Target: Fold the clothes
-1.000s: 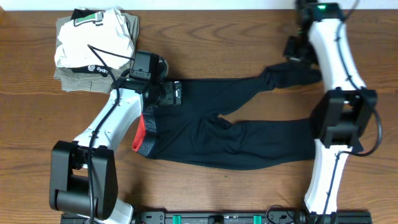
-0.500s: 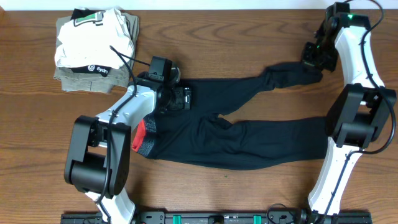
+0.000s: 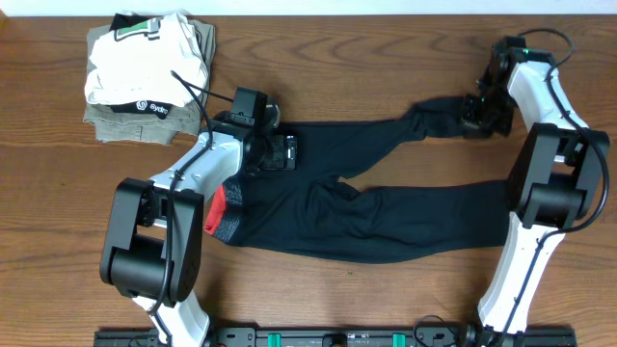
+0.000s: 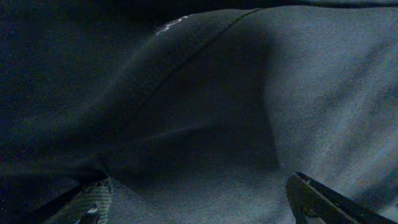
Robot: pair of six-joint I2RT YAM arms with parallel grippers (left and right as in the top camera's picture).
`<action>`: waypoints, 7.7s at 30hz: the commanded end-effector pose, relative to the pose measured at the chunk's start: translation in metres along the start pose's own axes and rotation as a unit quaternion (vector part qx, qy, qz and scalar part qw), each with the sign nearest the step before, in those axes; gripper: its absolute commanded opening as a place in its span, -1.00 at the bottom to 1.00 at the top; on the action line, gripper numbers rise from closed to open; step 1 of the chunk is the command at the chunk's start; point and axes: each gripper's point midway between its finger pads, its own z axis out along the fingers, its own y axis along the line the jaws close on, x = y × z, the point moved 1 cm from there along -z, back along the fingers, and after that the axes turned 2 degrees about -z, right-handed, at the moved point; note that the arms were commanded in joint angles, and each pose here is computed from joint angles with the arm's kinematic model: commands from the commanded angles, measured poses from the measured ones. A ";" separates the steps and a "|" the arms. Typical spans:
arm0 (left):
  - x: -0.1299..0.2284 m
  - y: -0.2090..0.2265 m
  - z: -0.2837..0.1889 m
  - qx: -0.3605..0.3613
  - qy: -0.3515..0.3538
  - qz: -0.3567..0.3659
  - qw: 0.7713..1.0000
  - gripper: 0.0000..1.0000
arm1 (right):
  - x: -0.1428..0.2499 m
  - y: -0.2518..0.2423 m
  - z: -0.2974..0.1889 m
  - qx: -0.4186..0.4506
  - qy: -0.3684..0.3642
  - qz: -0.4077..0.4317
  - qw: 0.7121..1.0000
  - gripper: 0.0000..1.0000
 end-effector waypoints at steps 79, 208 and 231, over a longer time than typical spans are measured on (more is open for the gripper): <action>0.000 0.022 0.004 -0.061 -0.007 -0.008 0.998 0.82 | -0.008 -0.103 0.016 0.136 -0.031 0.129 0.982 -0.99; -0.027 0.063 -0.068 -0.049 -0.069 -0.084 0.993 0.82 | 0.002 -0.103 -0.114 0.199 -0.111 0.161 0.960 -0.60; -0.022 0.064 -0.068 -0.051 -0.058 -0.087 0.993 0.82 | -0.022 -0.092 -0.089 -0.056 -0.094 -0.001 0.994 0.54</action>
